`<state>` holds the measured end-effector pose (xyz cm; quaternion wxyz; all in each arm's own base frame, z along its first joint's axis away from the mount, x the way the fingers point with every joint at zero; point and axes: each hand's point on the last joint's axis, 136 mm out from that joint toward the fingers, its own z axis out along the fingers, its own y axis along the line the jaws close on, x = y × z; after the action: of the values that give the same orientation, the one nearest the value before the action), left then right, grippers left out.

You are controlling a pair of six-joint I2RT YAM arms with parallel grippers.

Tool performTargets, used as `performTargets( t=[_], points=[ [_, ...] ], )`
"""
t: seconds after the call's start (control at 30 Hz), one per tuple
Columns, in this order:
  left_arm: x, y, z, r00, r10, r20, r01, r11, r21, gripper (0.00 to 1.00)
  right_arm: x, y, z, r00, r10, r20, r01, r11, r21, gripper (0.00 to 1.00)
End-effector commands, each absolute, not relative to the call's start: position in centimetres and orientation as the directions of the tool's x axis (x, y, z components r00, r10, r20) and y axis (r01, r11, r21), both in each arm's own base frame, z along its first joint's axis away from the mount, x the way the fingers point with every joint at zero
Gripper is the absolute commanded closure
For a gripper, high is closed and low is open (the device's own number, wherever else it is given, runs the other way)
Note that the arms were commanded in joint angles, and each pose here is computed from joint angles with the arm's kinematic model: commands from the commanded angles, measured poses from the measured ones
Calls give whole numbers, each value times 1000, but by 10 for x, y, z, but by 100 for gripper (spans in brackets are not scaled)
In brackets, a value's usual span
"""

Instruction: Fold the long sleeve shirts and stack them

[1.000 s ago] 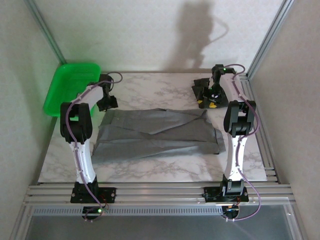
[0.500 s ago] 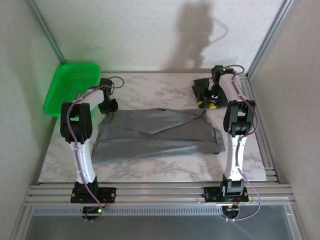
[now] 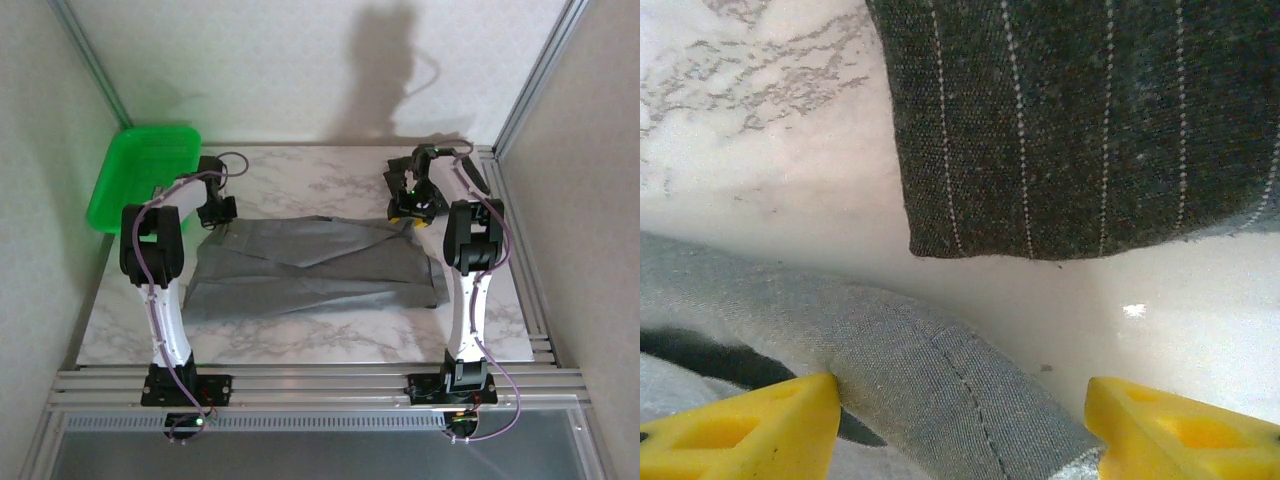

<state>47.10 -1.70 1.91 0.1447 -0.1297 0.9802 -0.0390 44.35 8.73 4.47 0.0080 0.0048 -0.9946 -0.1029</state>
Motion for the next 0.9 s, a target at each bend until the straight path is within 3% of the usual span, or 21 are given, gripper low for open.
performTargets(
  t=[0.0,0.37,0.53,0.77,0.87],
  points=[
    [462,-20,18,-941,-243,-236,-220,968,-121,99,453,79,66,-996,-54,-74,-65,986,156,34],
    [462,-19,22,-942,-232,-245,-209,971,-115,100,466,77,56,-990,-104,-93,-114,988,105,44],
    [461,-19,23,-943,-222,-246,-200,973,-111,100,471,90,55,-987,-117,-108,-135,975,174,54],
    [458,-17,23,-944,-223,-245,-203,974,-101,100,464,93,43,-990,-122,-67,-133,972,192,76],
    [457,-15,24,-943,-222,-249,-204,974,-98,100,462,90,42,-989,-131,-66,-141,974,176,76]
  ],
)
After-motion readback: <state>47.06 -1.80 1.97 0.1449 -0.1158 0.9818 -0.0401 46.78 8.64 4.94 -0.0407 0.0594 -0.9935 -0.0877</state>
